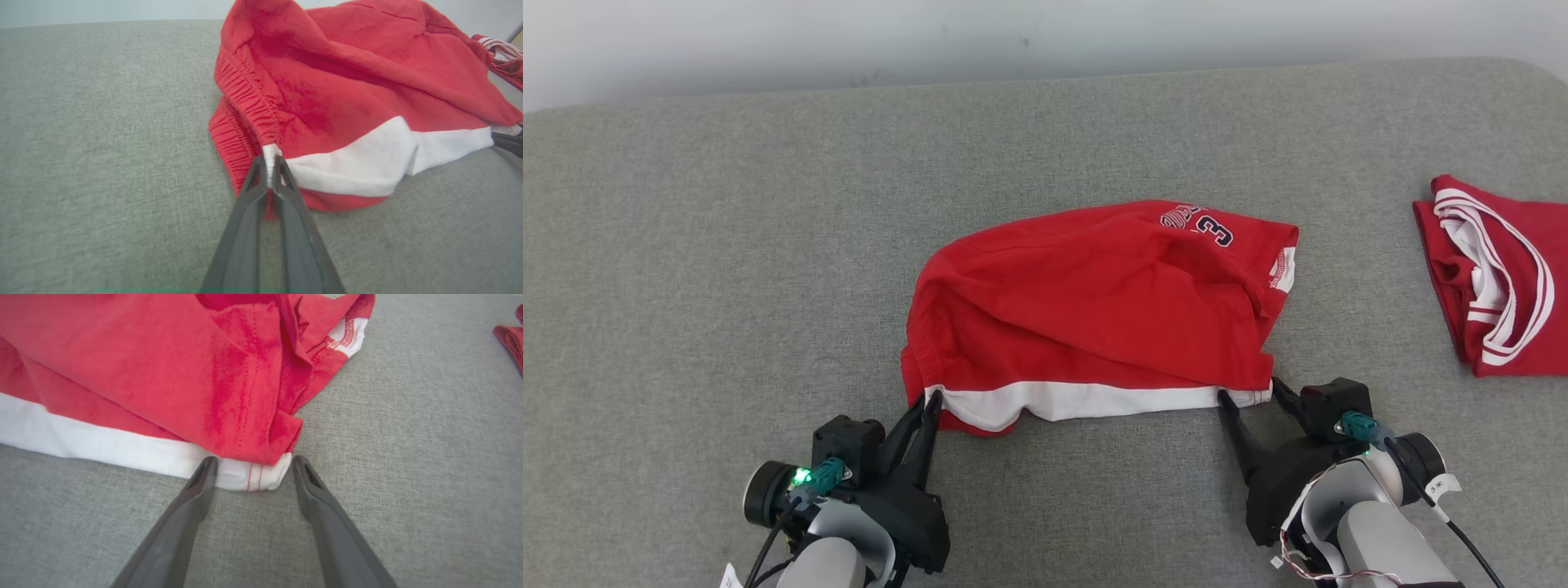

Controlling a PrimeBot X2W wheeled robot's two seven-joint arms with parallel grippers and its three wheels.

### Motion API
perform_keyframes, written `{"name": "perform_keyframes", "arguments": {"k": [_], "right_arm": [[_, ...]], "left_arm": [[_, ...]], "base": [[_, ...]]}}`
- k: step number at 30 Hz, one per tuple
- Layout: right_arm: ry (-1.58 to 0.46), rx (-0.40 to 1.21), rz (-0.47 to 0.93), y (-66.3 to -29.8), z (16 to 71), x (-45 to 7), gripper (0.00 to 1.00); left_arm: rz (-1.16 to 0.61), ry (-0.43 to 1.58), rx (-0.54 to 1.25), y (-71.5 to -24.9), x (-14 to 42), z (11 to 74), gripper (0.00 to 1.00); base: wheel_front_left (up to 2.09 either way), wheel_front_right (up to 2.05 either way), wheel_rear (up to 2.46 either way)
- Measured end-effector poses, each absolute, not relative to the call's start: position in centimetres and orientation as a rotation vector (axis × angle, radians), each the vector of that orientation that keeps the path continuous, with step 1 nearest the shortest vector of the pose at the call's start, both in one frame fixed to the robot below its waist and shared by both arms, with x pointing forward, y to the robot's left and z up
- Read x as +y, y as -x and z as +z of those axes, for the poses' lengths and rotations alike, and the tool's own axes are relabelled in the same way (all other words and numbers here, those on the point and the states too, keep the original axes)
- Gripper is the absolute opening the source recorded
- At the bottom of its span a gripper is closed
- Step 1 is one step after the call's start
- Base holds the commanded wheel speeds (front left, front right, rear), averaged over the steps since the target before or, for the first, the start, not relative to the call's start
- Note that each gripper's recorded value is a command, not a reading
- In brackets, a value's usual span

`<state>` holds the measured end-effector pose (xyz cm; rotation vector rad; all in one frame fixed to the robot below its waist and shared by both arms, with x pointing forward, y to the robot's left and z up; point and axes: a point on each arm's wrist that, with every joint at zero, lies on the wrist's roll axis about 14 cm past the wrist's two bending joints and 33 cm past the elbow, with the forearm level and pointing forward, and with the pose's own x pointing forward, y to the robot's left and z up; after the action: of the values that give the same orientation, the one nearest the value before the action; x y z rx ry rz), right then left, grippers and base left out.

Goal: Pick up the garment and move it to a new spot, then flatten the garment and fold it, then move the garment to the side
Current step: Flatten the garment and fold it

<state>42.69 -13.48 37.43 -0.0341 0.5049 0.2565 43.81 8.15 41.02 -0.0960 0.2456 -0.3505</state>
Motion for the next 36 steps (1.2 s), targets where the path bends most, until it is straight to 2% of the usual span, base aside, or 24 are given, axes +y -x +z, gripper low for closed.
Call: {"name": "perform_keyframes", "arguments": {"k": [1, 2, 8, 16, 20, 28, 32, 36], "right_arm": [[0.033, 0.504, 0.254, -42.7, 37.4, -13.5, 0.18], [0.035, 0.506, 0.252, -42.7, 37.4, -13.6, 0.0], [0.011, 0.495, 0.248, -42.7, 37.8, -13.3, 0.0], [-0.063, 0.349, 0.255, -42.8, 42.0, -12.9, 0.0], [-0.11, 0.259, 0.267, -43.0, 45.5, -12.8, 0.0], [-0.252, 0.019, 0.331, -45.2, 56.6, -12.7, 0.0], [-0.308, -0.031, 0.367, -46.9, 60.0, -12.7, 0.0], [-0.317, -0.072, 0.4, -50.7, 64.2, -12.8, 0.0]], "left_arm": [[-0.35, 0.096, 0.246, -43.8, 8.2, 41.0, 0.0], [-0.35, 0.096, 0.246, -43.9, 8.2, 41.0, 0.0], [-0.34, 0.122, 0.232, -44.0, 8.3, 41.7, 0.0], [-0.341, 0.255, 0.061, -44.6, 7.6, 47.5, 0.0], [-0.367, 0.344, -0.02, -44.5, 6.7, 50.7, 0.0], [-0.495, 0.511, -0.103, -46.3, 4.3, 58.0, 0.0], [-0.555, 0.517, -0.114, -48.2, 3.9, 60.9, 0.0], [-0.583, 0.441, -0.155, -52.0, 5.0, 64.7, 0.0]], "base": [[0.0, 0.0, 0.0], [0.0, 0.0, 0.0], [0.0, 0.0, 0.0], [0.0, 0.0, 0.0], [0.0, 0.0, 0.0], [0.0, 0.0, 0.0], [0.0, 0.0, 0.0], [0.0, 0.0, 0.0]]}}
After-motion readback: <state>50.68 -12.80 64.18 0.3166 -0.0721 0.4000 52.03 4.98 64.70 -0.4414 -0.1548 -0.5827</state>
